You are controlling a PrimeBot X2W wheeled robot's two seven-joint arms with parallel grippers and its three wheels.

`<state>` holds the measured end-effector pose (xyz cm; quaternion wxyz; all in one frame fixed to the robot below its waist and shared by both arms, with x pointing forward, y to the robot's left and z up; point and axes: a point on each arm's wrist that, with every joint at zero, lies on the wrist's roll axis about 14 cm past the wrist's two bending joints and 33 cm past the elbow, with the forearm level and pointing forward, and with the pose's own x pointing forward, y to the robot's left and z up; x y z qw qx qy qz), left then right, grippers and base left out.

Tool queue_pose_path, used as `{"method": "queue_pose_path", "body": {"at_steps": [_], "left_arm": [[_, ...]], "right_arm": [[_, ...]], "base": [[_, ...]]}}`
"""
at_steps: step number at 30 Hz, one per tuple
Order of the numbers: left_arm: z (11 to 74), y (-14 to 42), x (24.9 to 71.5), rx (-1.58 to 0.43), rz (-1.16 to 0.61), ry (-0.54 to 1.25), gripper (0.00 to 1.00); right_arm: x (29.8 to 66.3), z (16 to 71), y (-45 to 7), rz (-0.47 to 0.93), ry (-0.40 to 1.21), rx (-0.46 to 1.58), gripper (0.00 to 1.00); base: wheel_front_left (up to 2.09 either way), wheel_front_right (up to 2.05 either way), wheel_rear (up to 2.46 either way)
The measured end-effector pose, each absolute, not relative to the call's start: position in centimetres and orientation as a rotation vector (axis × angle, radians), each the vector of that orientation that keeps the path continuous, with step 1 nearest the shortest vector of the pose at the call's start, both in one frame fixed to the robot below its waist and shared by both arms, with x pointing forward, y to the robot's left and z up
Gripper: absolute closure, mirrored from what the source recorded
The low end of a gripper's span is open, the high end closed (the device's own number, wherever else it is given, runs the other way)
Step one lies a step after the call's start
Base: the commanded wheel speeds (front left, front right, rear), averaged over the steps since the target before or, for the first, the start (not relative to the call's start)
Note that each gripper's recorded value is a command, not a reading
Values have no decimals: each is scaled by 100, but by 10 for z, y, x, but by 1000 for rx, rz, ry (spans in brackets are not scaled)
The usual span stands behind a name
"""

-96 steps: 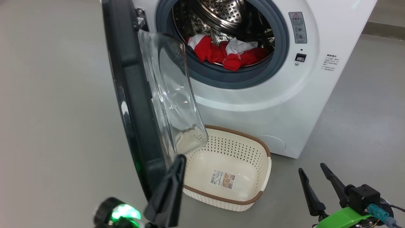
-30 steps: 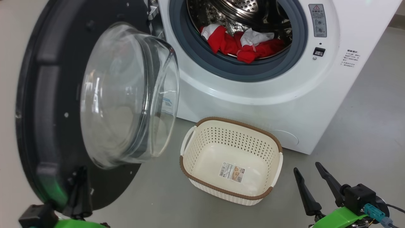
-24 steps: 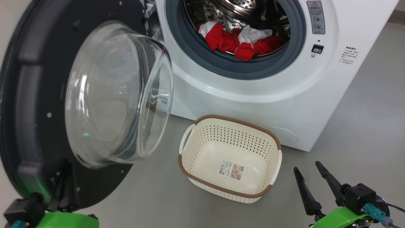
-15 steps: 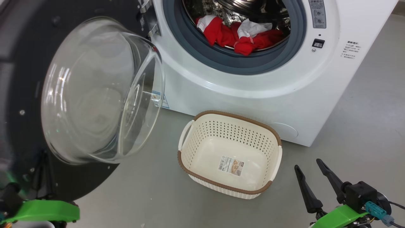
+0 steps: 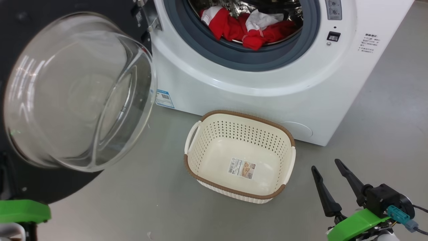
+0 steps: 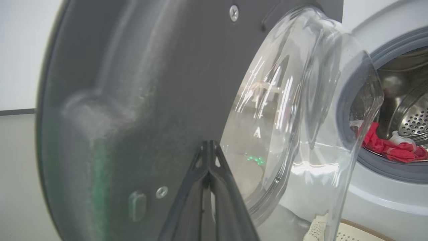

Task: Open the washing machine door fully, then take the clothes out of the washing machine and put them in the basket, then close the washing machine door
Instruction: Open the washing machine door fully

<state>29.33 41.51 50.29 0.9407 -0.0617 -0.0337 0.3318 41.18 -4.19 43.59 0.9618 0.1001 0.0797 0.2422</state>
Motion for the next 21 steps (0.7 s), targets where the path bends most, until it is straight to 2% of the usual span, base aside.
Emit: {"method": "queue_pose_path", "body": {"at_steps": [21], "left_arm": [[505,472,312,-69,795,-19,100]], "right_arm": [[424,419,-54,456,191,202,0]], "base": [[0,0,0]]}}
